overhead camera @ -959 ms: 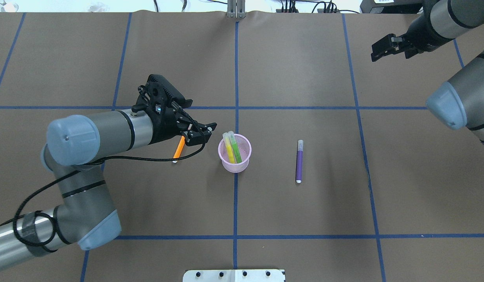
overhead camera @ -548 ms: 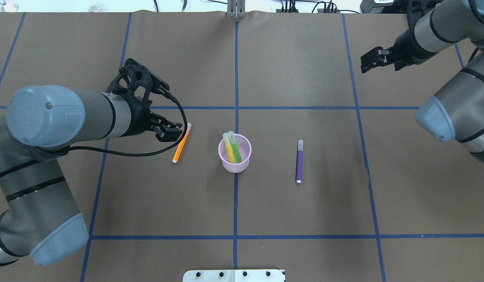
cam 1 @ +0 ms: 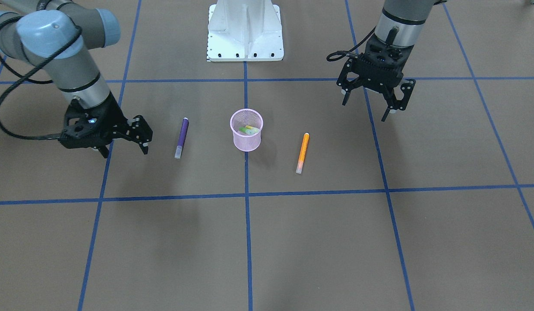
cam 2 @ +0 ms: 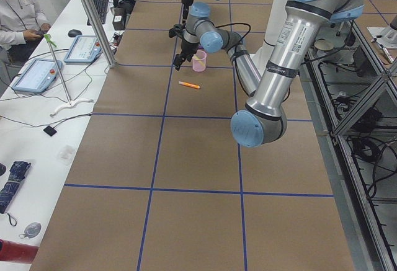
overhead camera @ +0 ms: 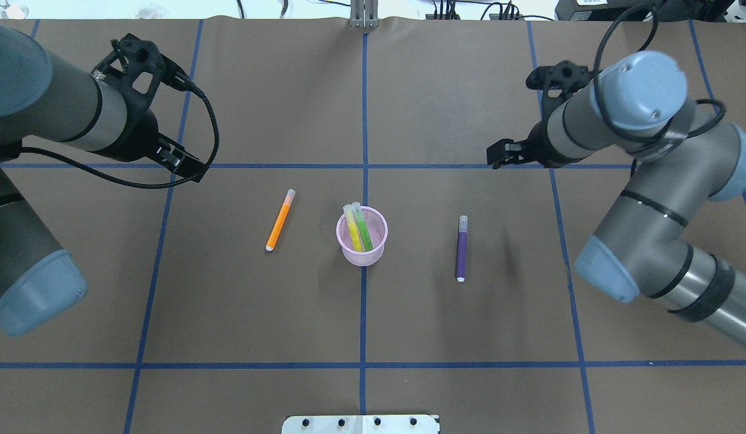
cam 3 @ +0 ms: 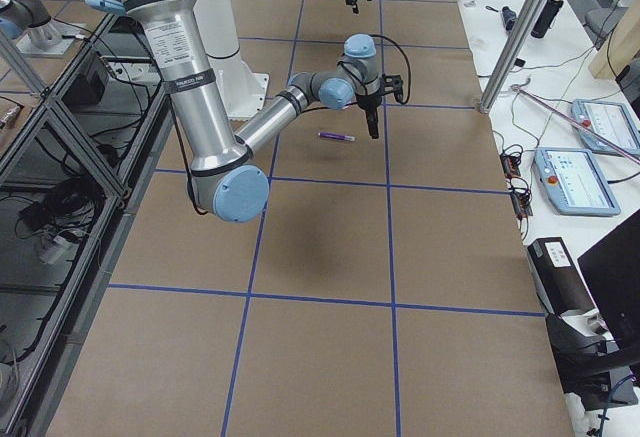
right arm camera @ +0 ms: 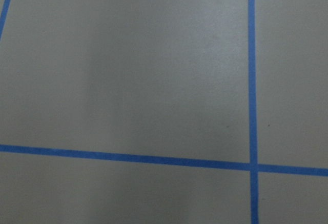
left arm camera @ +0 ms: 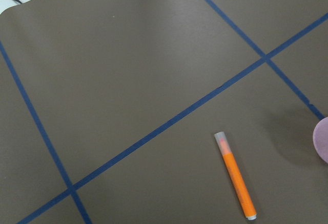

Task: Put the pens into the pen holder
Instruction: 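Lower the right gripper onto the purple marker and grasp it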

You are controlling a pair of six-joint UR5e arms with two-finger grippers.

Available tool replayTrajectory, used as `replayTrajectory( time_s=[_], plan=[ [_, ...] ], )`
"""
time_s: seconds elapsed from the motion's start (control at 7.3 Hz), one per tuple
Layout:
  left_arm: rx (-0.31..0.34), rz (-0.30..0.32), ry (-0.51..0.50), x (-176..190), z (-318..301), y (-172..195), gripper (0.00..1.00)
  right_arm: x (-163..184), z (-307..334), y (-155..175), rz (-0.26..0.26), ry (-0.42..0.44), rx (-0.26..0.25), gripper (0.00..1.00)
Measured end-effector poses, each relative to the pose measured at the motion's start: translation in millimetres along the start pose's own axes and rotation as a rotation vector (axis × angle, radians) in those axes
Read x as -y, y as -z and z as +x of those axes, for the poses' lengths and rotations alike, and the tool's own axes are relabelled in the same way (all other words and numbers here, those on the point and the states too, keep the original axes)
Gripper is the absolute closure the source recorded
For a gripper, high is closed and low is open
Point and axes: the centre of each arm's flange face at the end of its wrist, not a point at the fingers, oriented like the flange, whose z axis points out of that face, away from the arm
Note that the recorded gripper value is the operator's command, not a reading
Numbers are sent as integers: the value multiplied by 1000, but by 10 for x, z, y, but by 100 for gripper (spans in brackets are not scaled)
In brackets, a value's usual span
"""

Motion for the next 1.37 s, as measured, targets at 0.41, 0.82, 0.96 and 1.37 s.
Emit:
replayTrajectory(
  time_s=[0.41,0.82,0.96,1.37],
  plan=[
    [-9,14,-1,37,-6,94,0,-628,-557,-457,12,-131,-43,9],
    [-14,30,-5,49,23,164,0,-926,-806,-840,35,-219,-95,41],
    [-16,32,-7,48,34,174,0,-980,-838,-889,40,-230,-103,48],
    [-20,37,-5,44,52,200,0,-1099,-876,-960,35,-218,-118,50]
  ],
)
